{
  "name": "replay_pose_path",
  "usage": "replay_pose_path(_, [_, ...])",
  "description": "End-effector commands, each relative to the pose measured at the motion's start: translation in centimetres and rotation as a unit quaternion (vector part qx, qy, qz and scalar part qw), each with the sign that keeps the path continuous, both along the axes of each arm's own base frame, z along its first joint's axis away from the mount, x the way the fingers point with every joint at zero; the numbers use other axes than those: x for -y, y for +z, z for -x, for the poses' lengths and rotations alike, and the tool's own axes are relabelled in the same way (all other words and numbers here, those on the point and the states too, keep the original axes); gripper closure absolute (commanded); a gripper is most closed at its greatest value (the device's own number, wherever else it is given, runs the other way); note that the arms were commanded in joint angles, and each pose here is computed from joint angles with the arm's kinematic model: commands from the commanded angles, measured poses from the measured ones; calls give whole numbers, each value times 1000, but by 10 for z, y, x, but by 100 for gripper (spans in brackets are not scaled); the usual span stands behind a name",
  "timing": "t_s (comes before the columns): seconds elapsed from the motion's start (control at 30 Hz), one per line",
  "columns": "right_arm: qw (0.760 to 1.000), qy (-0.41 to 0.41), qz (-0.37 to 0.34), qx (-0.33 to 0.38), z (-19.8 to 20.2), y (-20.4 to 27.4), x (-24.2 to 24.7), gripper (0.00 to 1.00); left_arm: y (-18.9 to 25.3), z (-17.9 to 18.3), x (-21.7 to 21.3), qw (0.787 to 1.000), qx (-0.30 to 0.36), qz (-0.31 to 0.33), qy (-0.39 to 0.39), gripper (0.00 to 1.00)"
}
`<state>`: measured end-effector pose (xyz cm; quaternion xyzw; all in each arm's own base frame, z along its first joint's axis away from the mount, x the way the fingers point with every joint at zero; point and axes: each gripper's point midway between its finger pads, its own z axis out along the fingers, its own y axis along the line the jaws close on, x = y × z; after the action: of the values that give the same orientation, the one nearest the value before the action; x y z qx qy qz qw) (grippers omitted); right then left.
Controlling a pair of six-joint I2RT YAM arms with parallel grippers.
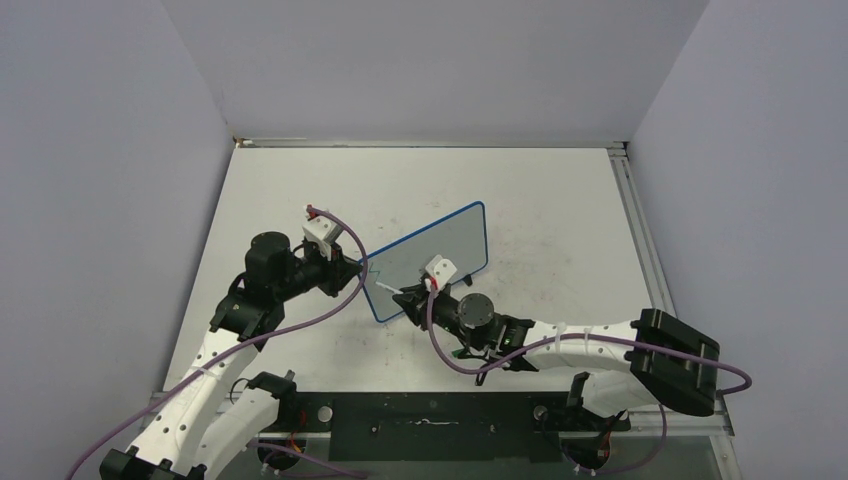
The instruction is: Write a sentence on the whiteboard
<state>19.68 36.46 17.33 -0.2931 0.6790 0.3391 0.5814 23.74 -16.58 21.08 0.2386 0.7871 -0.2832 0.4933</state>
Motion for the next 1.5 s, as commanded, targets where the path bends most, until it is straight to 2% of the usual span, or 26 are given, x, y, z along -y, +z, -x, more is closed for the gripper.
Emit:
replay_pose_path(0.0, [1000, -2, -20, 19, -2, 17, -8, 95, 0, 6, 1, 1000, -6, 0, -6, 100])
replay_pose_path(0.23, [998, -11, -45, 44, 10, 48, 3, 95, -2, 5, 1, 1000, -7, -2, -5, 100])
replay_pose_path(0.43, [996, -42, -52, 60, 3, 61, 18, 95, -1, 6, 1, 1000, -6, -1, -6, 100])
replay_pose_path(1.47, [996, -56, -21, 73, -9, 47, 6, 95, -2, 6, 3, 1000, -8, -1, -12, 100])
